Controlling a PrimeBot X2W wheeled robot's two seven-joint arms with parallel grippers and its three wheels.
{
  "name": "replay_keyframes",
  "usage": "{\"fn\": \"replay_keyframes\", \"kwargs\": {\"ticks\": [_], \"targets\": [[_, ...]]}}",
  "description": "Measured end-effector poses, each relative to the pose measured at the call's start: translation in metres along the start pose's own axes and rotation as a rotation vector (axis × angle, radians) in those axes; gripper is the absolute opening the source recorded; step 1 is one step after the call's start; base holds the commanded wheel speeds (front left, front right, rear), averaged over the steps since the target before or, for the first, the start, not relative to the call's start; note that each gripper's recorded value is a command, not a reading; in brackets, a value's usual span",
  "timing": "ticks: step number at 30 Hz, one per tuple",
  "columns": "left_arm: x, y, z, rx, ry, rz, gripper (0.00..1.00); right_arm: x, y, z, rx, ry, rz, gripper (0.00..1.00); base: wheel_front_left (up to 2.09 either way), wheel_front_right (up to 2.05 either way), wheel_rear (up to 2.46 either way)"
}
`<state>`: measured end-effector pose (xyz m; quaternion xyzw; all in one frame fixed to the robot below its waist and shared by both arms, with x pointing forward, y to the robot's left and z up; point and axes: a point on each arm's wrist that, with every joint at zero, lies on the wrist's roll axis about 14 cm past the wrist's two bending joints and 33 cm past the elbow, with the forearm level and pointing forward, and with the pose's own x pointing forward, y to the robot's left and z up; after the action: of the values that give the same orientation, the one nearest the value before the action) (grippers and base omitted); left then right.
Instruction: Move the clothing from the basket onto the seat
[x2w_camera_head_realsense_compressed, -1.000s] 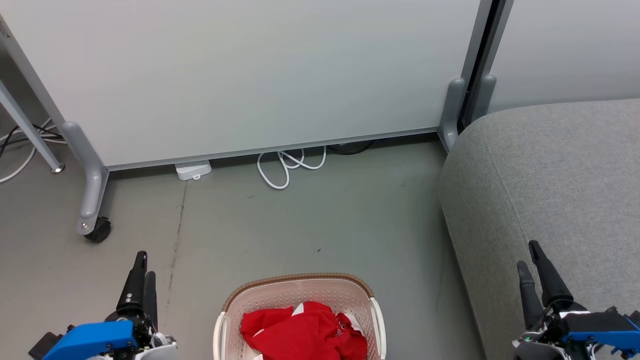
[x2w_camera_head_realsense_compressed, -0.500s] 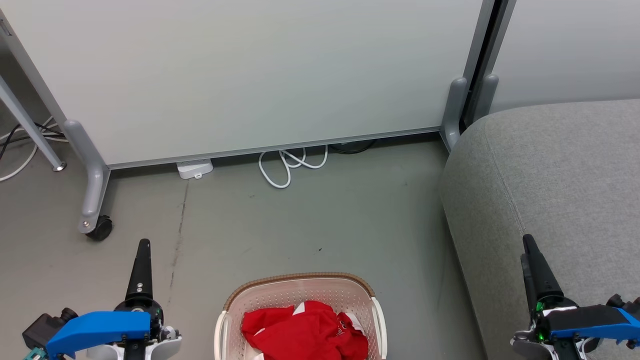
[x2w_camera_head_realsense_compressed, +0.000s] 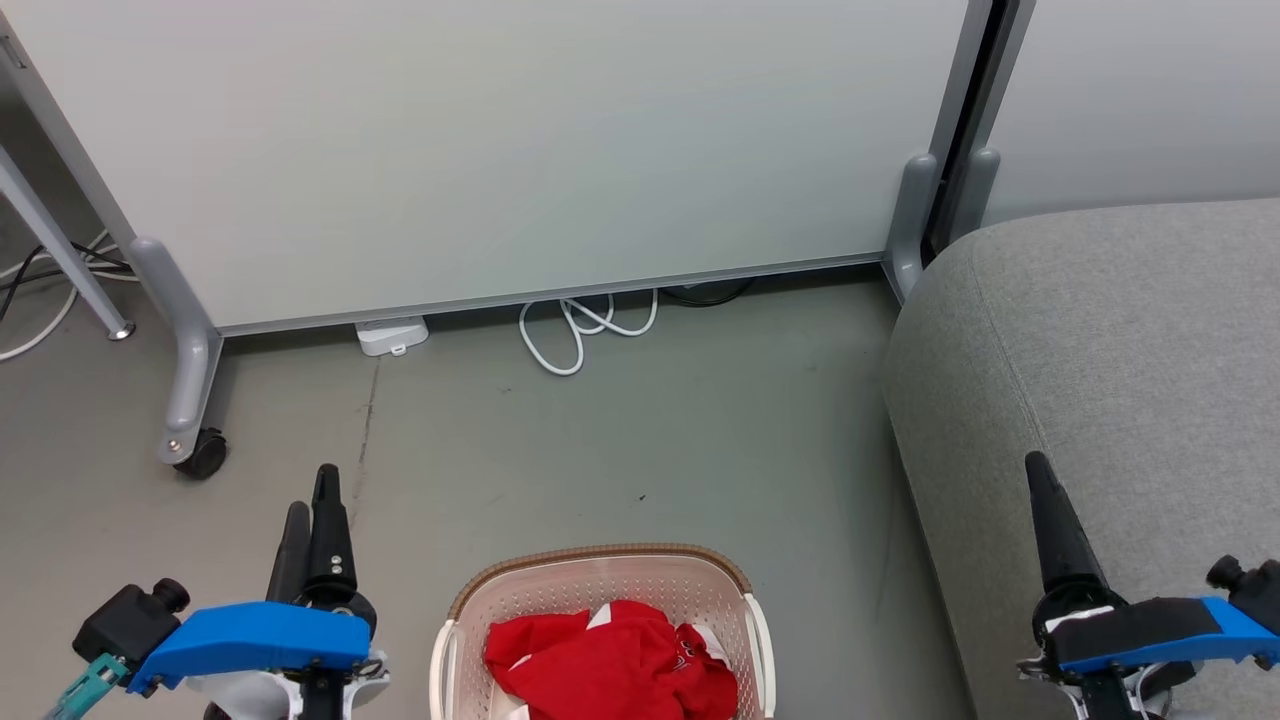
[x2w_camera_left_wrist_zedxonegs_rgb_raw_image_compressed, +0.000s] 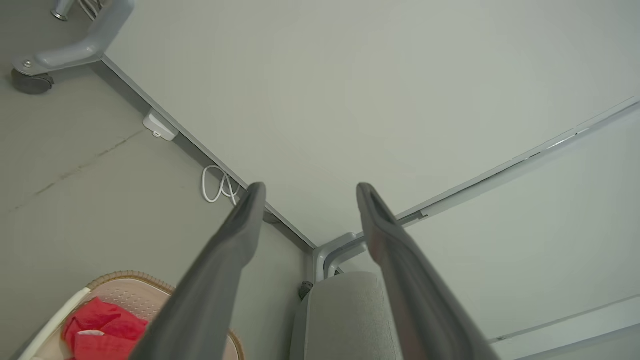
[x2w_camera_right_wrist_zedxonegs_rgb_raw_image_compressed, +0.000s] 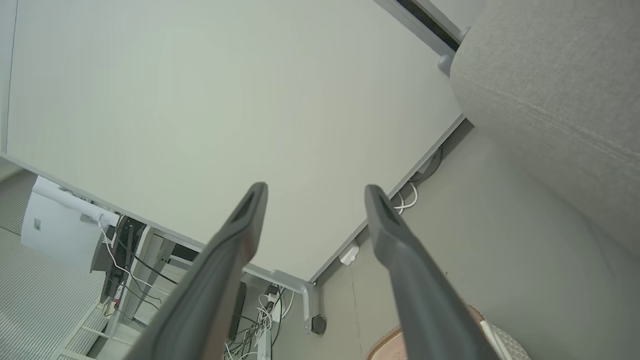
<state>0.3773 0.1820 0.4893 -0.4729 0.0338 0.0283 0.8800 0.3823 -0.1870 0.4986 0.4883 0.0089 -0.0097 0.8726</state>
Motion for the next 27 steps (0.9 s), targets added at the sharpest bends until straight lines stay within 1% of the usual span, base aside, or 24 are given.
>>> {"fn": "replay_keyframes", "kwargs": {"ticks": [2, 9, 27], "targets": [[0.0, -0.002, -0.002, 0.061, 0.002, 0.0, 1.0, 0.001, 0.003, -0.002, -0.062, 0.002, 0.012, 1.0, 0.0, 0.0, 0.0], [0.0, -0.005, -0.007, 0.193, 0.003, -0.003, 1.0, 0.001, 0.009, -0.005, -0.181, 0.006, 0.034, 1.0, 0.0, 0.0, 0.0], [-0.001, -0.014, -0.013, 0.443, -0.013, -0.043, 1.0, 0.002, 0.018, -0.013, -0.417, 0.005, 0.083, 1.0, 0.0, 0.0, 0.0]]}}
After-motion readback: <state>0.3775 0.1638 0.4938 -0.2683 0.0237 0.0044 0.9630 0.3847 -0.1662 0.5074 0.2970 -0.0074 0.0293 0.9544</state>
